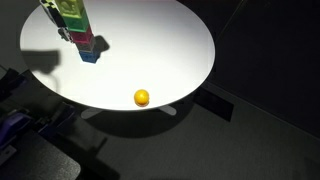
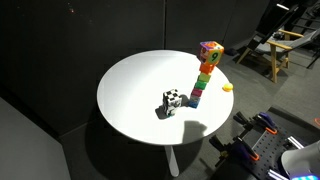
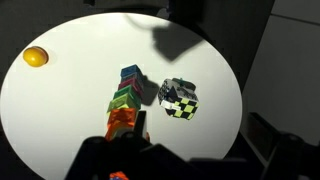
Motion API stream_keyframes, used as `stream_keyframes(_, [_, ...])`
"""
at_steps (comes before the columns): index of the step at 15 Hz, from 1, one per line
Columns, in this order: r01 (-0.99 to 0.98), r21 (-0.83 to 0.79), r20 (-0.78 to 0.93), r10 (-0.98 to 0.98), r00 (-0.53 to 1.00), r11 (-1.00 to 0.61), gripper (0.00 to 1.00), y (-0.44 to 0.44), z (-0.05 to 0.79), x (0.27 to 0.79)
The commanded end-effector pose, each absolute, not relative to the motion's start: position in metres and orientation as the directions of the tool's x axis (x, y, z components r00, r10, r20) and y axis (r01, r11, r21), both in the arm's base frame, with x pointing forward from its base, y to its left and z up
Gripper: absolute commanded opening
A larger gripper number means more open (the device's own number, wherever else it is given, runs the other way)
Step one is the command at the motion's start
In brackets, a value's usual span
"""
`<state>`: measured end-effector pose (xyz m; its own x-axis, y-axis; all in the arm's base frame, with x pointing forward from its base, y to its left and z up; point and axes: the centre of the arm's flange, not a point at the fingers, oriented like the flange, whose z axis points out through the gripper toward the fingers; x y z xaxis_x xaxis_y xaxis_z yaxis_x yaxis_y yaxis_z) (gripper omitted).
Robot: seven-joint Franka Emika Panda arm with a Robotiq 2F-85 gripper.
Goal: Put the yellow fruit on the stacked blocks
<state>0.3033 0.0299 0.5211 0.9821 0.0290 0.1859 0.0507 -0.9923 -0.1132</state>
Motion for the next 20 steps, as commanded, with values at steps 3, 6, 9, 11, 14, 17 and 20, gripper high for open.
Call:
stream_keyframes(3, [-0.053,-0.097,0.201,-0.072,0.977,-0.994,1.00,-0.014,0.546,0.311])
stream_keyframes(6, [-0.109,-0.092,0.207,-0.126,0.970,-0.990,1.00,-0.040,0.547,0.312])
stream_keyframes(9, [-0.154,-0.106,0.199,-0.173,0.965,-0.982,1.00,-0.065,0.542,0.313])
stream_keyframes(11, [-0.176,-0.117,0.192,-0.197,0.961,-0.977,1.00,-0.082,0.536,0.315])
stream_keyframes(14, [-0.213,-0.125,0.163,-0.232,0.959,-0.969,1.00,-0.108,0.522,0.320])
stream_keyframes(17, [-0.247,-0.125,0.134,-0.263,0.955,-0.961,1.00,-0.128,0.506,0.324])
stream_keyframes(20, [-0.269,-0.111,0.121,-0.282,0.952,-0.957,1.00,-0.147,0.492,0.329])
